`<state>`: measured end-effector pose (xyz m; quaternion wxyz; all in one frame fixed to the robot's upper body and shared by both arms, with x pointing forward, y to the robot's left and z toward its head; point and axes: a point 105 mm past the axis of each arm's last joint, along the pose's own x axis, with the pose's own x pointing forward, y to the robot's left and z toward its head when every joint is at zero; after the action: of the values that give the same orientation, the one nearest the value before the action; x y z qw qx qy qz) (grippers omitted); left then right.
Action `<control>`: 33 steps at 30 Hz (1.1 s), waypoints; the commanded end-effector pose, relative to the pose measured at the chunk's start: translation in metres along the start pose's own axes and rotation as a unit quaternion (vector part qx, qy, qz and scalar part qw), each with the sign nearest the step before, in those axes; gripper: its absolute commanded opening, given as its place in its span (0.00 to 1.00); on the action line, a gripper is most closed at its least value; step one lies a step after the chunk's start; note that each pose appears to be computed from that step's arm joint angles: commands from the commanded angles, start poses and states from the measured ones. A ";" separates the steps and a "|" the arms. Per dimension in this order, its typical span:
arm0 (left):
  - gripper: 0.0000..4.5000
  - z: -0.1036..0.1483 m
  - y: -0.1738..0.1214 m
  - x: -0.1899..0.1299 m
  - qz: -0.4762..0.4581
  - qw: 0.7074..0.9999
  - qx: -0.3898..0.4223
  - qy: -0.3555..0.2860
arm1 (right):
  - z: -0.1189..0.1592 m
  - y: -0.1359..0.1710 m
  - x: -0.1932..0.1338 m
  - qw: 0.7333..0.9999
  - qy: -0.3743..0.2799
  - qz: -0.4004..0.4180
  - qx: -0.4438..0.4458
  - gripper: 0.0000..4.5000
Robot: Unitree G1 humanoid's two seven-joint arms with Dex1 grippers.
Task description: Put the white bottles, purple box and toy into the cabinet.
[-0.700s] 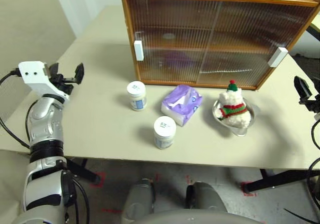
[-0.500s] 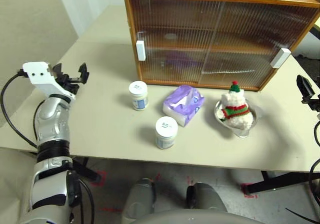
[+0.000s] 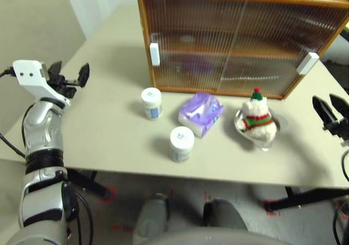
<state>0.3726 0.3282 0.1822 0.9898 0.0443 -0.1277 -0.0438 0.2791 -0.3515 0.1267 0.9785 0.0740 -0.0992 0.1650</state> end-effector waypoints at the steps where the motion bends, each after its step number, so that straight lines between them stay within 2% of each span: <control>1: 0.79 0.022 -0.025 0.008 -0.088 0.996 0.001 -0.031 | 0.027 0.050 0.010 0.992 0.006 0.125 0.008 1.00; 4: 0.53 0.031 -0.036 0.012 -0.122 0.992 0.010 -0.043 | 0.028 0.077 0.012 0.984 0.044 0.173 -0.006 1.00; 10: 0.01 0.042 -0.071 0.022 -0.199 0.979 0.026 -0.041 | 0.032 0.116 0.037 0.969 0.043 0.243 0.004 1.00; 14: 0.01 0.036 -0.097 0.027 -0.237 0.971 0.016 -0.028 | 0.033 0.141 0.053 0.959 0.036 0.281 0.012 1.00; 17: 0.01 0.030 -0.109 0.027 -0.245 0.969 0.007 -0.018 | 0.040 0.148 0.062 0.960 0.017 0.279 0.022 1.00; 33: 0.01 0.019 -0.130 0.035 -0.245 0.970 0.005 0.000 | 0.036 0.193 0.073 0.945 0.014 0.324 0.034 1.00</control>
<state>0.3885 0.2026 0.1935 0.9514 0.0668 -0.1149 -0.2777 0.2766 -0.1597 0.1965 0.8724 0.0764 -0.0975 0.4728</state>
